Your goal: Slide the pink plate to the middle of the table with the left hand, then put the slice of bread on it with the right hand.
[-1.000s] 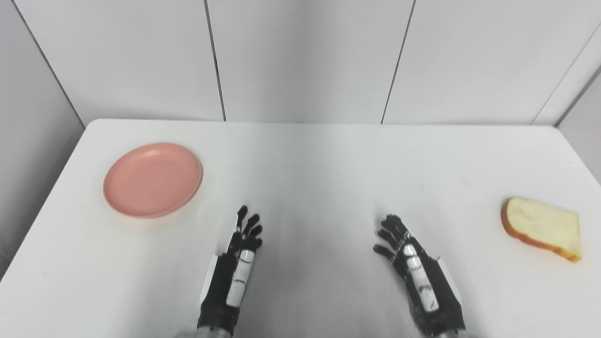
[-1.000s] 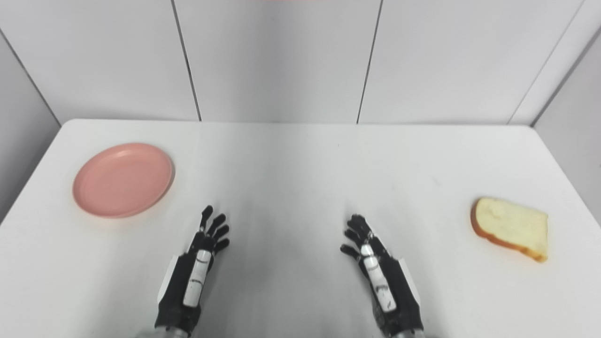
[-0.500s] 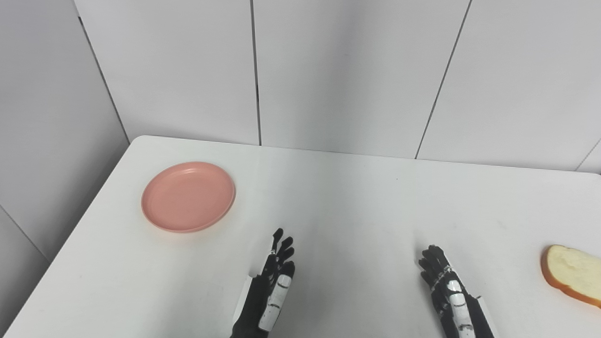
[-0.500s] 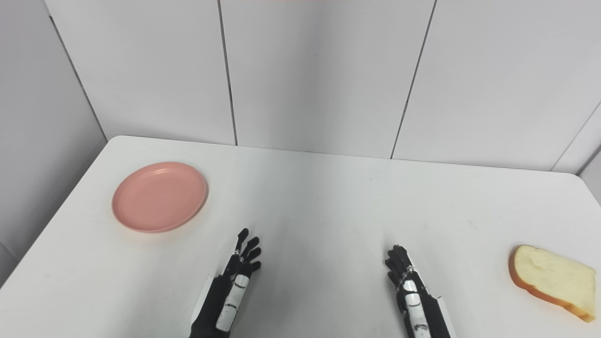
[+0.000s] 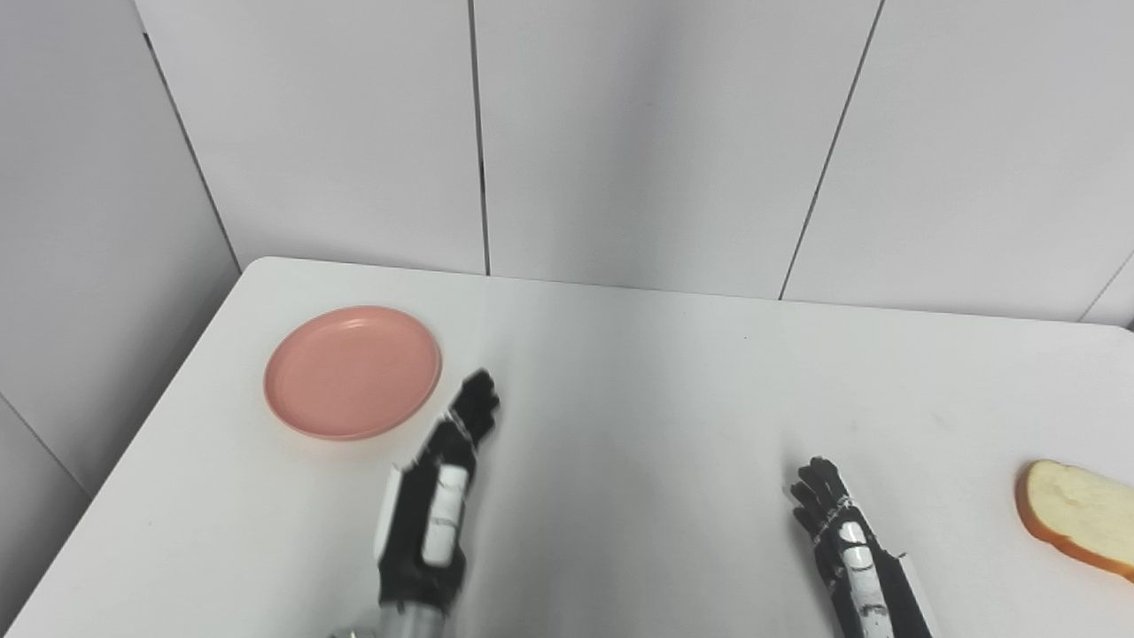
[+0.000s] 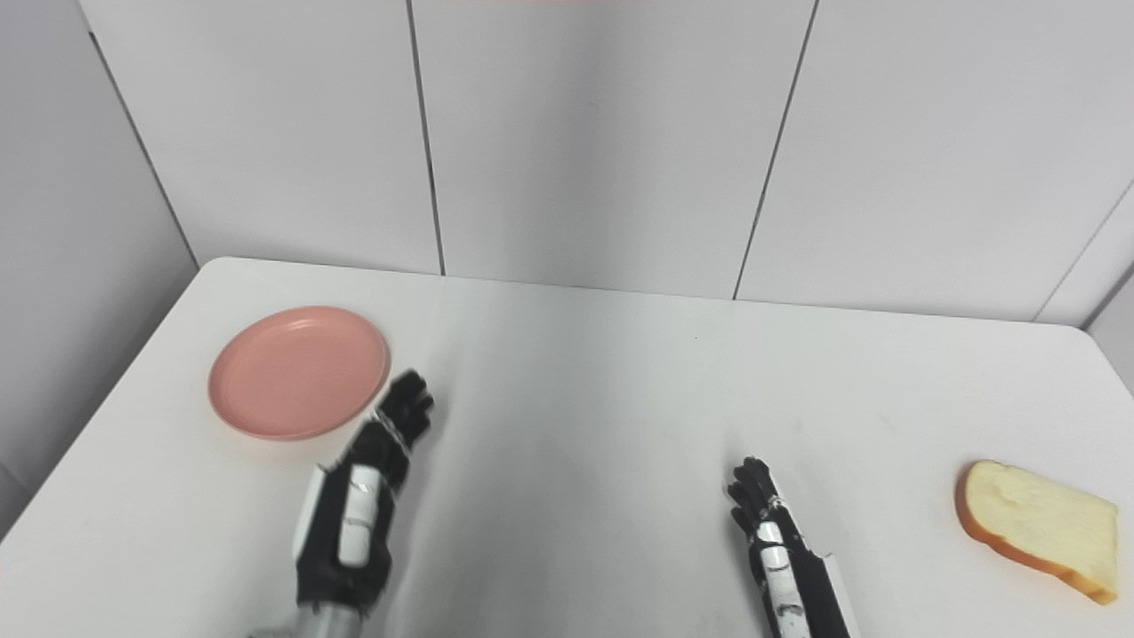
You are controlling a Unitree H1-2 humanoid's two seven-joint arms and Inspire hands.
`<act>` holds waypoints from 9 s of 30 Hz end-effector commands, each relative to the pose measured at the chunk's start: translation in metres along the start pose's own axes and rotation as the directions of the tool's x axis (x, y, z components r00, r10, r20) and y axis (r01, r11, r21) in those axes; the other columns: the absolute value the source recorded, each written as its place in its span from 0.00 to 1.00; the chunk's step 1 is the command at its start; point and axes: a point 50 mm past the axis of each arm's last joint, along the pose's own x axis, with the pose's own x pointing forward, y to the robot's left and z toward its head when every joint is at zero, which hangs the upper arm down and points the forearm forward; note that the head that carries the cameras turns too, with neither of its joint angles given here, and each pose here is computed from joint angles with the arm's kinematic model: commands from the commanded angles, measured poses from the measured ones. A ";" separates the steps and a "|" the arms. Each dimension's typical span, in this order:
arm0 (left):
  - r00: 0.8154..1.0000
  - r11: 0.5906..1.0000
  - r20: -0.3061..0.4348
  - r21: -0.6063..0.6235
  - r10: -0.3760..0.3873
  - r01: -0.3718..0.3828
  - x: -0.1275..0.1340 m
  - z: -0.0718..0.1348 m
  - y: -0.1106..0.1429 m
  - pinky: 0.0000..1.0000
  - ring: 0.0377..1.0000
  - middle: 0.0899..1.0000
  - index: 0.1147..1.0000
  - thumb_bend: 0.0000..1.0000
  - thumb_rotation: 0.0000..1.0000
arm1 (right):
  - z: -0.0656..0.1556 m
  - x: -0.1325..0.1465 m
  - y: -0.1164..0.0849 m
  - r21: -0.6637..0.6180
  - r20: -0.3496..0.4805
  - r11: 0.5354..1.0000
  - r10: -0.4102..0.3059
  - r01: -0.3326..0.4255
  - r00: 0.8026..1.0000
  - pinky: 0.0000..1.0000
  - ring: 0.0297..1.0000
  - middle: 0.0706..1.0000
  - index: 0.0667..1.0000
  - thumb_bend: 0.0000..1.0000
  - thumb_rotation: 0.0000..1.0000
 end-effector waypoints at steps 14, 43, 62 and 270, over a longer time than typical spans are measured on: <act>0.953 0.984 0.297 0.144 0.056 -0.103 0.116 0.061 0.095 0.77 0.81 0.79 0.68 0.95 0.84 | -0.006 -0.001 0.006 0.020 0.006 1.000 0.001 -0.001 1.000 0.96 0.93 0.94 0.94 0.76 0.92; 0.937 0.910 0.098 0.225 0.335 -0.349 0.186 0.041 0.244 0.85 0.87 0.83 0.79 0.95 0.81 | -0.002 -0.005 0.004 0.003 -0.005 1.000 0.013 -0.013 1.000 0.91 0.91 0.90 0.92 0.75 0.91; 0.916 0.910 -0.099 0.197 0.388 -0.364 0.168 -0.025 0.237 0.74 0.82 0.80 0.78 0.93 0.79 | 0.002 -0.008 0.006 -0.006 -0.003 1.000 0.022 -0.022 1.000 0.88 0.88 0.87 0.92 0.75 0.90; 0.808 0.940 -0.484 -0.123 -0.336 0.318 0.090 -0.141 0.005 0.74 0.71 0.67 0.74 0.84 0.76 | 0.162 0.090 -0.285 -0.869 -0.450 -0.072 -0.297 -0.490 0.842 0.96 0.91 0.90 0.89 1.00 0.30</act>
